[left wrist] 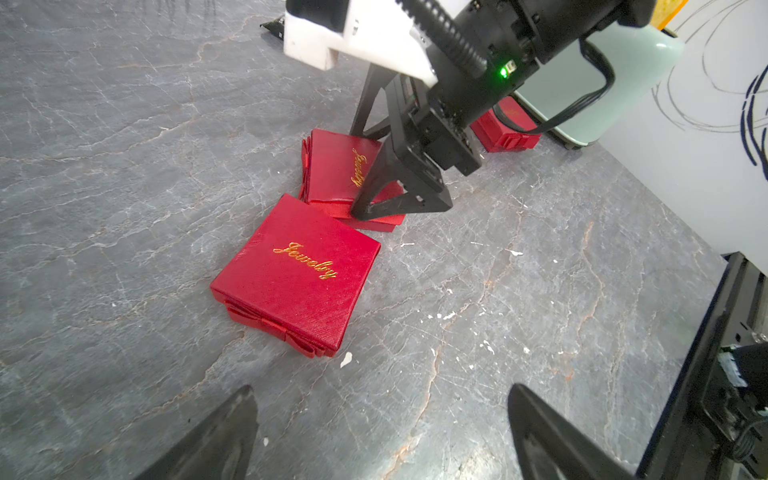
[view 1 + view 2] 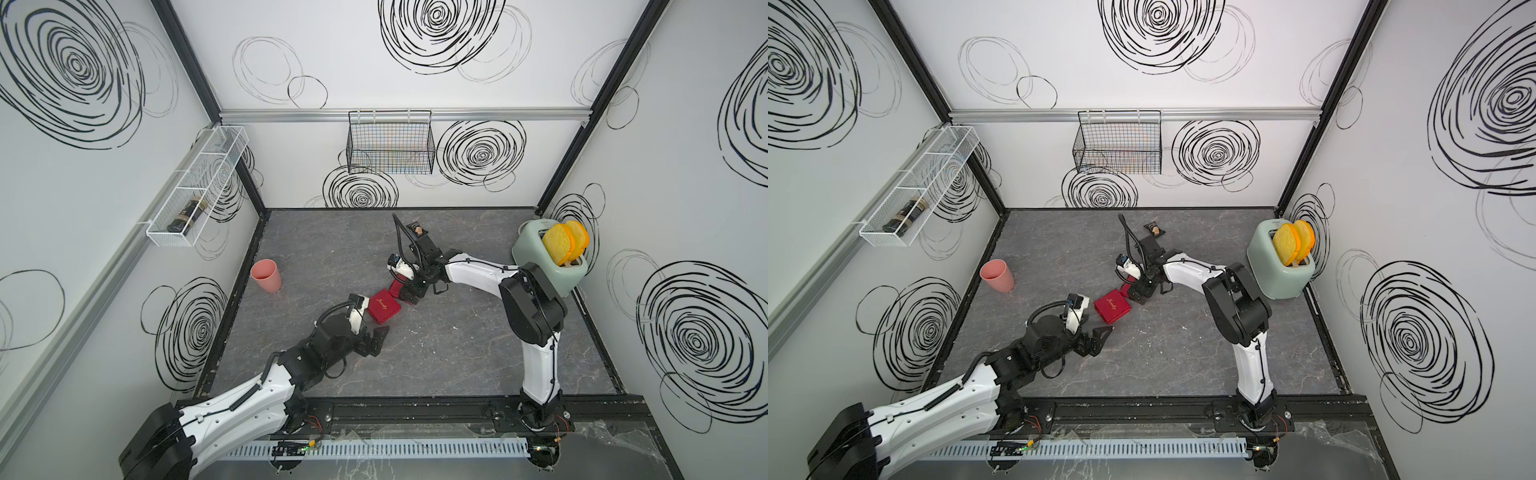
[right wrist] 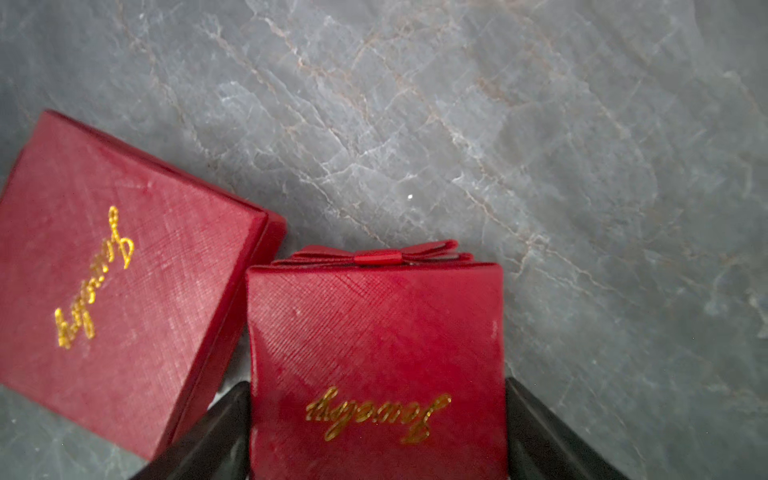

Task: Take the necklace out of the lift-off lid jewelry box
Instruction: Pick up the jewelry box from the center of the board.

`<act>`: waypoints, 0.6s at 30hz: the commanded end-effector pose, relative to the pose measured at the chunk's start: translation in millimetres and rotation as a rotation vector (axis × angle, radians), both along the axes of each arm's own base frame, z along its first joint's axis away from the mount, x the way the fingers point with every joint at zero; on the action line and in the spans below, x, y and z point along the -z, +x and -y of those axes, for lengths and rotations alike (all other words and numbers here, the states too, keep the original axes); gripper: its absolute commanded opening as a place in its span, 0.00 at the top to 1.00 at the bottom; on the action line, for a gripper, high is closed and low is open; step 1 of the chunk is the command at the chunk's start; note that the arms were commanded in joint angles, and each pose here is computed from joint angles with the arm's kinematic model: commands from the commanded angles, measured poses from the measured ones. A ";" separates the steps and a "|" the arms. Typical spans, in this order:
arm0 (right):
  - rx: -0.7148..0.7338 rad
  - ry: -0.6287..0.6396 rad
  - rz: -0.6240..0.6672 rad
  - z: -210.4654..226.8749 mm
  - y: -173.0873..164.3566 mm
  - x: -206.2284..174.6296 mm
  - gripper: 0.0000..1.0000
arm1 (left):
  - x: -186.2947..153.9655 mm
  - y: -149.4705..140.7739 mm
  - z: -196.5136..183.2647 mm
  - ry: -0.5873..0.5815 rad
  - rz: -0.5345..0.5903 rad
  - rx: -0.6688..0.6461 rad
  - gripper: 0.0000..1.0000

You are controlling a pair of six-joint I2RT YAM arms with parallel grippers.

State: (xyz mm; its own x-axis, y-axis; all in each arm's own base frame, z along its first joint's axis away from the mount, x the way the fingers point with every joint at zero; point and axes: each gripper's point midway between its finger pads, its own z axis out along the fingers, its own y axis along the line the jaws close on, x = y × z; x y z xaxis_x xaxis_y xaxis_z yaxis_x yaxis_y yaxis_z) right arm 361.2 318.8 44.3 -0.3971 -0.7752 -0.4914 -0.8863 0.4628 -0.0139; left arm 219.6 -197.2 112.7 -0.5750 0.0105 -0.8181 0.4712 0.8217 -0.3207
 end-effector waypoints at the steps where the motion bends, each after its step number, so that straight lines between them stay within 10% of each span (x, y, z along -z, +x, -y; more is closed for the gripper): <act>1: 0.071 0.020 -0.021 0.8 4.5 -7.6 0.16 | -14.9 3.5 3.6 -0.020 0.044 0.002 0.04; 18: 0.178 0.655 -0.312 26.0 -56.2 -120.7 0.37 | -51.5 0.4 24.4 -0.220 0.056 0.087 0.04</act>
